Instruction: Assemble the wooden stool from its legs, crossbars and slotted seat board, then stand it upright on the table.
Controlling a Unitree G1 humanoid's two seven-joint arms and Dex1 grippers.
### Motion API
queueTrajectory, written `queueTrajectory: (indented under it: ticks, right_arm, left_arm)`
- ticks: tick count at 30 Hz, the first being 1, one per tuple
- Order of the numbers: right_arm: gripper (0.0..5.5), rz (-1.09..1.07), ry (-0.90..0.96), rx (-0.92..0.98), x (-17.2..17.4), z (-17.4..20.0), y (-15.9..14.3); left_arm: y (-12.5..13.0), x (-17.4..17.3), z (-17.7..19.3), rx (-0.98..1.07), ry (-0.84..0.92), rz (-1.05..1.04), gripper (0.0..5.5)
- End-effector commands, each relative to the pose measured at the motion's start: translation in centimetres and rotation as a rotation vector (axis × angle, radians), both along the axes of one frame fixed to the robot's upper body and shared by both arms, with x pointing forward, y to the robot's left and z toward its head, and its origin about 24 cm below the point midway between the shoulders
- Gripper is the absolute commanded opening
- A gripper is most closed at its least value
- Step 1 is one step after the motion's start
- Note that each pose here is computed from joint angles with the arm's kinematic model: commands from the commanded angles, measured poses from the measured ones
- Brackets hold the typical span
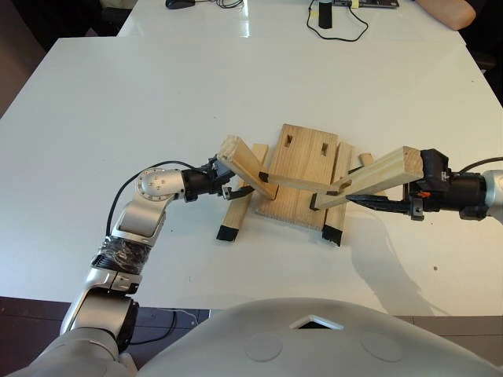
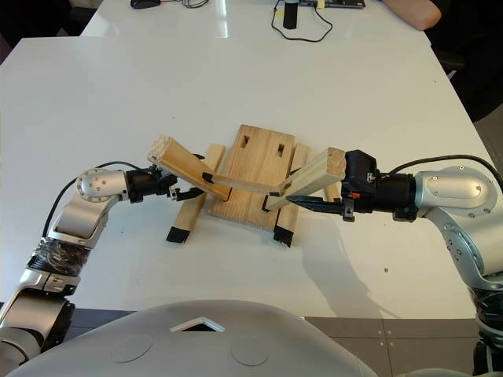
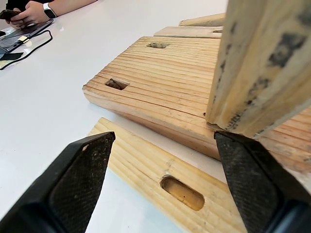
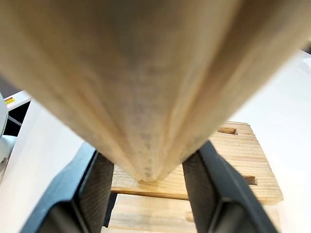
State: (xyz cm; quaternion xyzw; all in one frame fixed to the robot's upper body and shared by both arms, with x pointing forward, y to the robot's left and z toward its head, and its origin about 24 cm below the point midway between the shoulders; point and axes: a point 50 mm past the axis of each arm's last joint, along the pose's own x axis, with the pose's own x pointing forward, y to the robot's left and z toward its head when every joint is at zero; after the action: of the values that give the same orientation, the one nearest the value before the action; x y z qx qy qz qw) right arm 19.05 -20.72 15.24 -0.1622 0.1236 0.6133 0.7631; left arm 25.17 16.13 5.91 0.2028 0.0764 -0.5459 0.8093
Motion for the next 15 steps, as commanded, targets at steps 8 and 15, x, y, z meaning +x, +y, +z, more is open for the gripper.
queueTrajectory:
  ticks: [8, 15]
  right_arm:
    - [2.00, 0.078, 0.151, -0.110, -1.8, -2.4, 0.2]
    - [2.00, 0.094, 0.153, -0.116, -2.0, -3.0, 0.6]
  left_arm:
    - [-0.6, -1.0, -0.7, 0.016, 0.034, -0.013, 3.80]
    - [-0.8, -1.1, -0.5, 0.015, 0.042, -0.021, 3.80]
